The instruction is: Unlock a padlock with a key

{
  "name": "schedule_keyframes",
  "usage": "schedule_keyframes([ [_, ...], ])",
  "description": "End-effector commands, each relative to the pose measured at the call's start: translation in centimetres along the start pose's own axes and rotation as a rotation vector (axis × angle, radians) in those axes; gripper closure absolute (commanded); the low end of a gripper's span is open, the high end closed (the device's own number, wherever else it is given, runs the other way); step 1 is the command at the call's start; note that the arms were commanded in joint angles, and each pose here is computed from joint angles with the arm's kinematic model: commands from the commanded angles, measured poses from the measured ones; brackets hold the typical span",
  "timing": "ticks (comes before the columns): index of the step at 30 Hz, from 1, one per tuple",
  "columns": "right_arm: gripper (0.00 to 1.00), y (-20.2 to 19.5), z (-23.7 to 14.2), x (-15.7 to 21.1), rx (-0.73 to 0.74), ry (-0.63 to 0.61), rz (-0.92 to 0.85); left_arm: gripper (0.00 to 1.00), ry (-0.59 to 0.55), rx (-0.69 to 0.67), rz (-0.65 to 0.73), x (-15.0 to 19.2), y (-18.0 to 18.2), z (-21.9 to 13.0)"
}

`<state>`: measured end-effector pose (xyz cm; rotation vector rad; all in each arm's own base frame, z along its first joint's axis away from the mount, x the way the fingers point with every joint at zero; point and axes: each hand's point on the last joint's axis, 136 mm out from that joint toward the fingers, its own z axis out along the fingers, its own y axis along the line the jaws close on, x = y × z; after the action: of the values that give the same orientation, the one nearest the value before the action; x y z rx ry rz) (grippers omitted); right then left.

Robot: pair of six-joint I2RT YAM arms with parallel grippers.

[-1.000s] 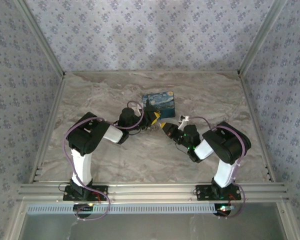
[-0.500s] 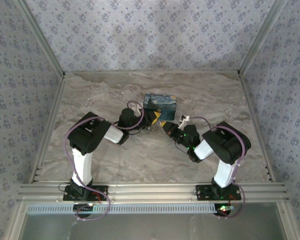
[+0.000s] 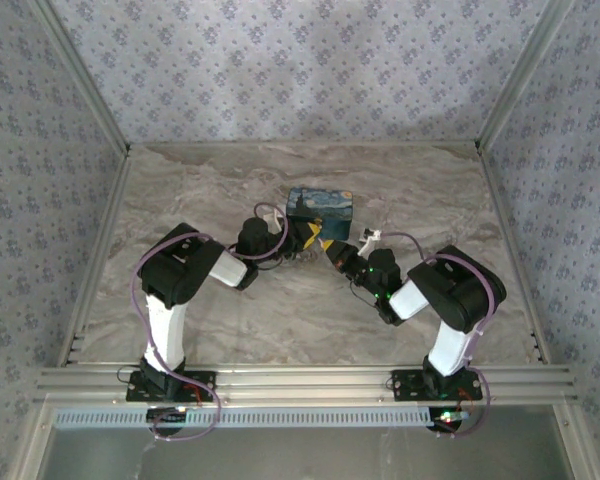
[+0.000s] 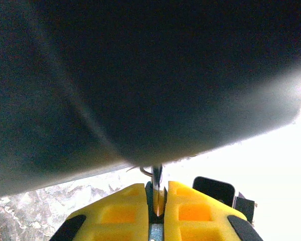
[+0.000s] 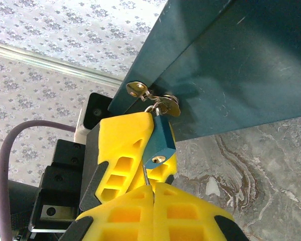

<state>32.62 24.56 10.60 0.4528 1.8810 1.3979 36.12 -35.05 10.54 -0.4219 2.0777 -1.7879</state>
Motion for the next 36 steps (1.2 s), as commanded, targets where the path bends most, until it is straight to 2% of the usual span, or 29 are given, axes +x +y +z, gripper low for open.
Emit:
schedule_keyframes([
  [1, 1.0, 0.29, -0.15, -0.22, -0.011, -0.025, 0.007, 1.0, -0.022, 0.064, 0.027, -0.33, -1.46, 0.02],
  [36, 1.0, -0.34, 0.5, -0.92, 0.005, -0.047, 0.025, 1.0, -0.012, 0.082, 0.01, 0.5, -1.12, 0.48],
])
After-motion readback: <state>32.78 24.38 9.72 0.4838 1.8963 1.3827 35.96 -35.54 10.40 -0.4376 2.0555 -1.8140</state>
